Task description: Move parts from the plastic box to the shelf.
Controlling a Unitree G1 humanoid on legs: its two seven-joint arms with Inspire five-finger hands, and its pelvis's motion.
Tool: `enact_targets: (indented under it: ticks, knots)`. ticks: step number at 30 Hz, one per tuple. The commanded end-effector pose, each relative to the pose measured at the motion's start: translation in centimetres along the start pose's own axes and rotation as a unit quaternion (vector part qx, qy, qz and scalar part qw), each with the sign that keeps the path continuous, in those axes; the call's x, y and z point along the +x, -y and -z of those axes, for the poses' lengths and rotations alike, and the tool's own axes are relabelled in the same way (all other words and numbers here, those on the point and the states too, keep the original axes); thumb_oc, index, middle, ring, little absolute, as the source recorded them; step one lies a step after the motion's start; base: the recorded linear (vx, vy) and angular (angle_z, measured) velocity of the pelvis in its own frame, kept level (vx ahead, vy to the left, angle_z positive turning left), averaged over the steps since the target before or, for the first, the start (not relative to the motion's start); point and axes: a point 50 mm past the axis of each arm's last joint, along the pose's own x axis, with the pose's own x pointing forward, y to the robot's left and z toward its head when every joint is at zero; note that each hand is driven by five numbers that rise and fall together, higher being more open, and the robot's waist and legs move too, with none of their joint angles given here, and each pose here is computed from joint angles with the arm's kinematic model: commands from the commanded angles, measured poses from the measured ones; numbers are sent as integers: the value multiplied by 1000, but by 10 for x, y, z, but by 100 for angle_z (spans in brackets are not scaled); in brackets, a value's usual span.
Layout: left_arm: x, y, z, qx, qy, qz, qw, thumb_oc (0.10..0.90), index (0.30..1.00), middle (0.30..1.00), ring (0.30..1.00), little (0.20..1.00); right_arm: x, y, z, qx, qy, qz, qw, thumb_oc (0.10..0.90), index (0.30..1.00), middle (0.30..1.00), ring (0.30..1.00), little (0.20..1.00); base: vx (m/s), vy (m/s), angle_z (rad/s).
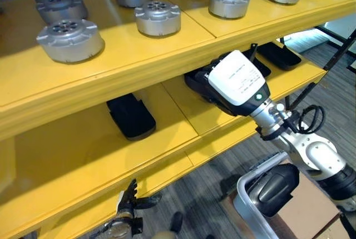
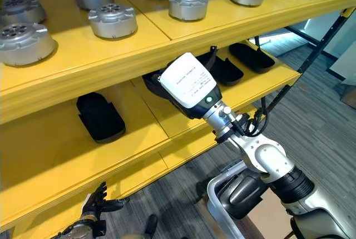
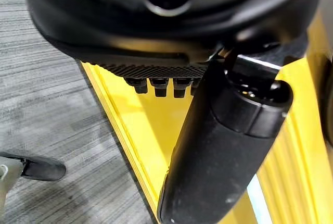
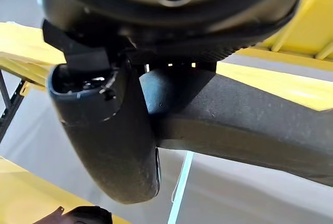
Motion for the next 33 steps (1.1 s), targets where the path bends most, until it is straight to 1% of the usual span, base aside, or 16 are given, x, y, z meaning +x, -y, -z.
enact_targets:
  ticks: [1, 8, 23, 28, 29, 30, 31, 32, 33]
  knots:
    - [9, -9, -48, 15, 100, -4, 995, 900, 1000, 1000, 1000, 1000, 32, 78, 22, -57, -17, 218, 974, 400, 300, 300, 300, 300, -130, 63, 154]
    - [9, -9, -48, 15, 100, -4, 995, 900, 1000, 1000, 1000, 1000, 32, 78, 22, -57, -17, 218, 974, 400, 300, 300, 300, 300, -3, 3, 23]
    - [9, -10, -49, 13, 102, -7, 995, 900, 1000, 1000, 1000, 1000, 31, 79, 25, -57, -23, 219, 974, 400, 300, 300, 300, 300, 1, 6, 0]
    - [8, -7, -41, 11, 90, -7, 996, 900, 1000, 1000, 1000, 1000, 23, 82, 34, -71, -40, 224, 971, 400, 300, 300, 300, 300, 69, 176, 46]
    - [6, -6, -37, 3, 86, -6, 996, 900, 1000, 1000, 1000, 1000, 23, 78, 36, -67, -44, 213, 974, 400, 300, 300, 300, 300, 211, 751, 50]
    - [7, -6, -36, 18, 86, 2, 996, 900, 1000, 1000, 1000, 1000, 23, 80, 38, -74, -54, 217, 972, 400, 300, 300, 300, 300, 182, 747, -2]
    - [8, -7, -38, 23, 88, 2, 996, 900, 1000, 1000, 1000, 1000, 24, 78, 33, -70, -56, 219, 972, 400, 300, 300, 300, 300, -18, 1075, -10]
    - [9, -3, -42, 19, 93, 1, 996, 900, 1000, 1000, 1000, 1000, 49, 76, -1, -6, -13, 237, 971, 400, 300, 300, 300, 300, -107, 630, -33]
    - [9, -4, -42, 15, 93, 1, 996, 900, 1000, 1000, 1000, 1000, 56, 75, -9, 12, 4, 239, 971, 400, 300, 300, 300, 300, -130, 404, -11]
